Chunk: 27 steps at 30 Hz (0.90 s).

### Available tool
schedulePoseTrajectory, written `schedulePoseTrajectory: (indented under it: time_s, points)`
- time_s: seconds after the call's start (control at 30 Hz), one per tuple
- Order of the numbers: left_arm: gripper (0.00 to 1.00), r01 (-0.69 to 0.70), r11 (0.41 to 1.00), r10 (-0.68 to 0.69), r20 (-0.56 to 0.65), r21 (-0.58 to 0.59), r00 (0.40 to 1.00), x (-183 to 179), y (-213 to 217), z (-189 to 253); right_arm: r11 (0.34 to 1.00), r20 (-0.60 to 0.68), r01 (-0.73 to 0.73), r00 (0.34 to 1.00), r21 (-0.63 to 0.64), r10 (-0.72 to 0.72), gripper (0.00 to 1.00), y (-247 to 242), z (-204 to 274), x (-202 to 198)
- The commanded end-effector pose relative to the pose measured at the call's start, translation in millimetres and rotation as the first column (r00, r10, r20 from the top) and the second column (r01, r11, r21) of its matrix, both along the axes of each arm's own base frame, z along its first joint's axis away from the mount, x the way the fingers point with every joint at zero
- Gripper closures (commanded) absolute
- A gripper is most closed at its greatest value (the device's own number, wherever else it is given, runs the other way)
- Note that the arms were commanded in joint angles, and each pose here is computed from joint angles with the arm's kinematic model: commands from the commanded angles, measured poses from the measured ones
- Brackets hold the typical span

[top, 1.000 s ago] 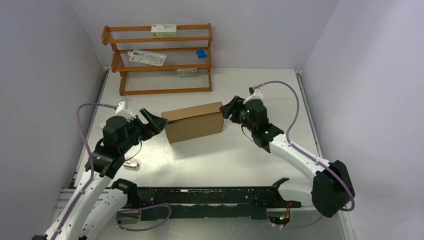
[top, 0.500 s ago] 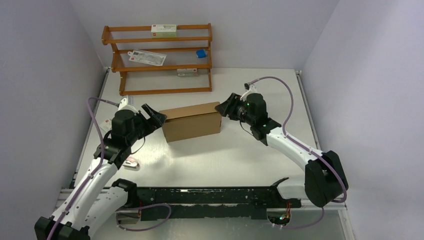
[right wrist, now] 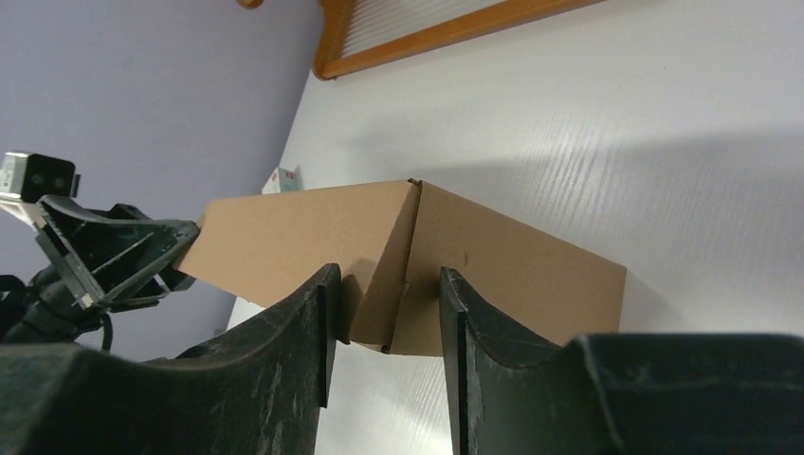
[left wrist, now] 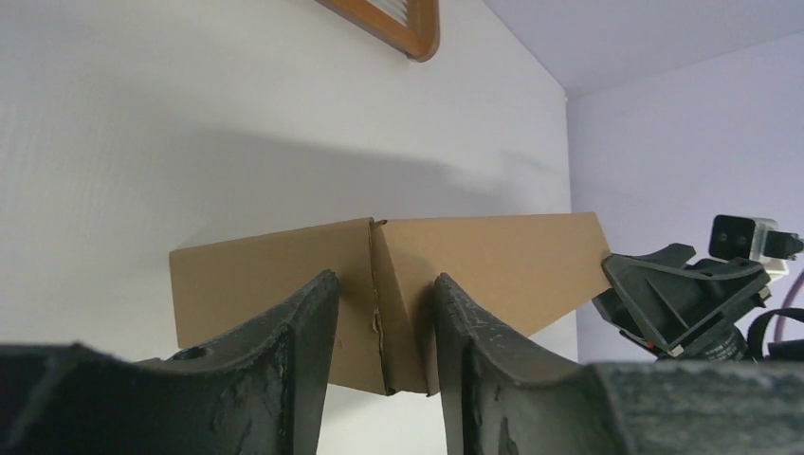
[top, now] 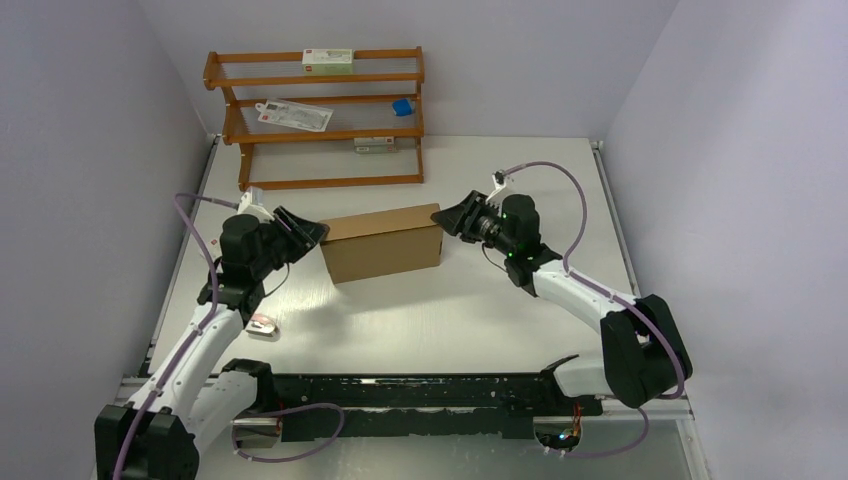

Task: Fold the paper box

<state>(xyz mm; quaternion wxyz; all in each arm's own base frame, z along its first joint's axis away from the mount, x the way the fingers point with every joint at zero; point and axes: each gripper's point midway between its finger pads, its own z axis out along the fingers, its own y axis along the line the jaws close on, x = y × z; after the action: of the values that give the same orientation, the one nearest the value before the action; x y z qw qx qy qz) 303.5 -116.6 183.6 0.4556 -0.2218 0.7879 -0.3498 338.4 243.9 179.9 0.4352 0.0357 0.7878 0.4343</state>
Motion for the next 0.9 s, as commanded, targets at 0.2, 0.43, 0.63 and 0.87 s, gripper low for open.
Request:
schedulePoseTrajectory:
  time_s: [0.2,0.43,0.63,0.87]
  points:
    - [0.57,0.146,0.987,-0.130,-0.192,0.072,0.973,-29,-6,-72,0.999,-0.338,-0.024,0.941,-0.046,0.007,0.75,-34,-108,-45]
    - [0.57,0.165,0.968,-0.122,-0.220,0.188,0.968,-28,6,-78,0.998,-0.243,-0.067,0.968,-0.017,0.060,0.60,-28,-52,-24]
    - [0.75,0.216,0.962,-0.177,-0.221,0.165,0.959,-33,-2,-84,0.995,-0.232,-0.099,0.968,-0.027,0.090,0.61,-33,-47,-11]
    - [0.76,0.278,0.949,-0.239,-0.232,0.150,0.943,-34,-12,-90,0.989,-0.394,-0.144,0.911,-0.025,0.123,0.75,-43,-111,-35]
